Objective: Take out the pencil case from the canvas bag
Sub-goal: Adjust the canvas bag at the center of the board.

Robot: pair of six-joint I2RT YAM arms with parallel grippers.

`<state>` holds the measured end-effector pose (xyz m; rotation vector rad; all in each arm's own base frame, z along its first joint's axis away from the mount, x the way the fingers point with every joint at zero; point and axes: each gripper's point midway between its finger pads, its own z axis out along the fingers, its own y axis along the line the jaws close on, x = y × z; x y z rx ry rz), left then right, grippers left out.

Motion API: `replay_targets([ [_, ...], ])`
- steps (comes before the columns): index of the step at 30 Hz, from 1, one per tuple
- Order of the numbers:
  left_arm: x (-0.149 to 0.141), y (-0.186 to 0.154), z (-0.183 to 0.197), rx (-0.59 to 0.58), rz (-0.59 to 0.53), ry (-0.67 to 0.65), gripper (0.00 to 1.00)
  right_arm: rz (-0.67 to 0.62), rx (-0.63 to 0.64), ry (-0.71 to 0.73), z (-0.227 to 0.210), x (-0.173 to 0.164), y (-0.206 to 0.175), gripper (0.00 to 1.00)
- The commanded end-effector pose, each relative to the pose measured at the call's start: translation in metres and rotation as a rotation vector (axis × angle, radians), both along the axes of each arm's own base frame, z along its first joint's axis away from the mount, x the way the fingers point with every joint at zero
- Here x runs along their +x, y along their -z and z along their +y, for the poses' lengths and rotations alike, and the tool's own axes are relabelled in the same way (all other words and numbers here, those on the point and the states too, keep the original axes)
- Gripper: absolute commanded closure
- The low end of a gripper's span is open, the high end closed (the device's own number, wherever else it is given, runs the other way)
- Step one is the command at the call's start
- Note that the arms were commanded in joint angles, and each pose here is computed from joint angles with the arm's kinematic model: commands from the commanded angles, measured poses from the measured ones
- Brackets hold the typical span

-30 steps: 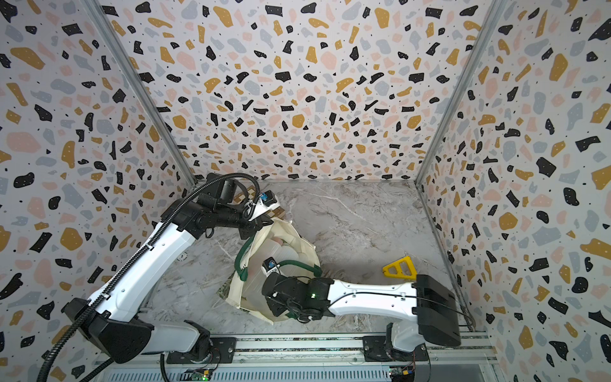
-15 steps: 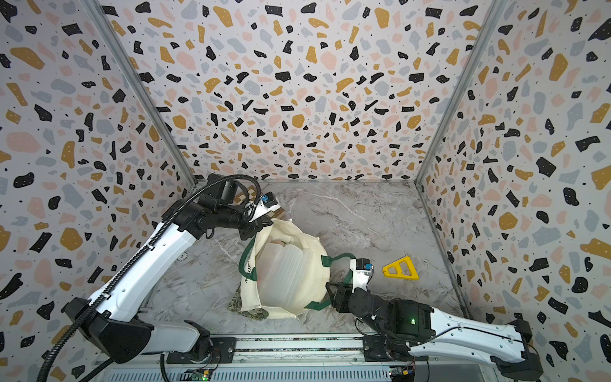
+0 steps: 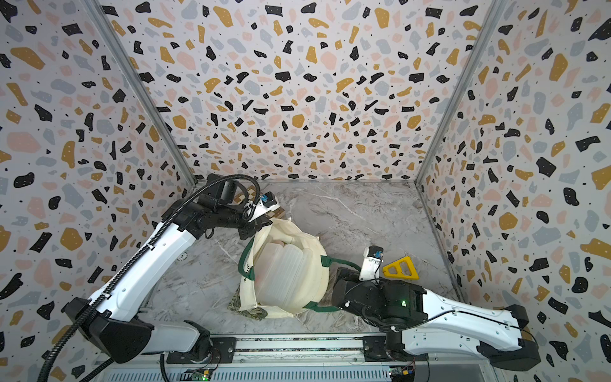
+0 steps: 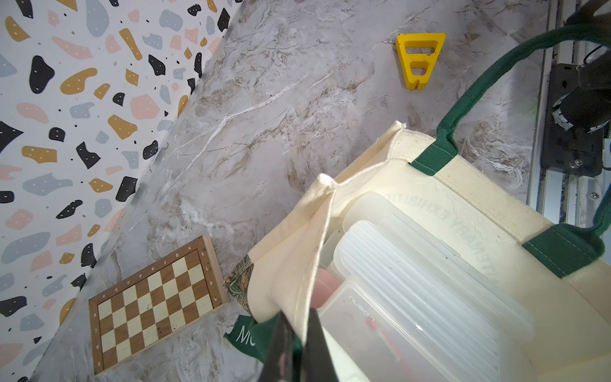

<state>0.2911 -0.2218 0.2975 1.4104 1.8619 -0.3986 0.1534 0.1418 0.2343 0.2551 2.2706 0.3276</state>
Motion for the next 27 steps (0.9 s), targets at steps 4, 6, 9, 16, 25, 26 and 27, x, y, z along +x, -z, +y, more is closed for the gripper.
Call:
replay_targets([
  [4,0.006,-0.039,-0.006,-0.078,-0.160,0.028,1.00,-0.091,-0.154,0.088,-0.054,0.017,-0.028,0.00],
  [6,0.006,-0.039,-0.006,-0.075,-0.164,0.027,1.00,-0.117,-0.100,0.110,-0.065,0.018,-0.033,0.00],
  [9,0.007,-0.039,-0.007,-0.079,-0.160,0.029,1.00,-0.216,0.024,-0.044,-0.036,0.022,-0.050,0.00],
  [16,0.007,-0.044,-0.008,-0.095,-0.155,0.022,1.00,-0.202,0.031,-0.451,0.090,0.025,-0.025,0.01],
  [25,0.011,-0.042,-0.008,-0.090,-0.154,0.011,1.00,-0.247,0.210,-0.838,0.204,-0.007,-0.059,0.14],
  [26,0.011,-0.042,-0.008,-0.092,-0.158,0.011,1.00,-0.251,0.220,-0.870,0.212,-0.012,-0.061,0.17],
  [27,0.012,-0.043,-0.008,-0.092,-0.160,0.010,1.00,-0.253,0.224,-0.892,0.218,-0.017,-0.063,0.18],
])
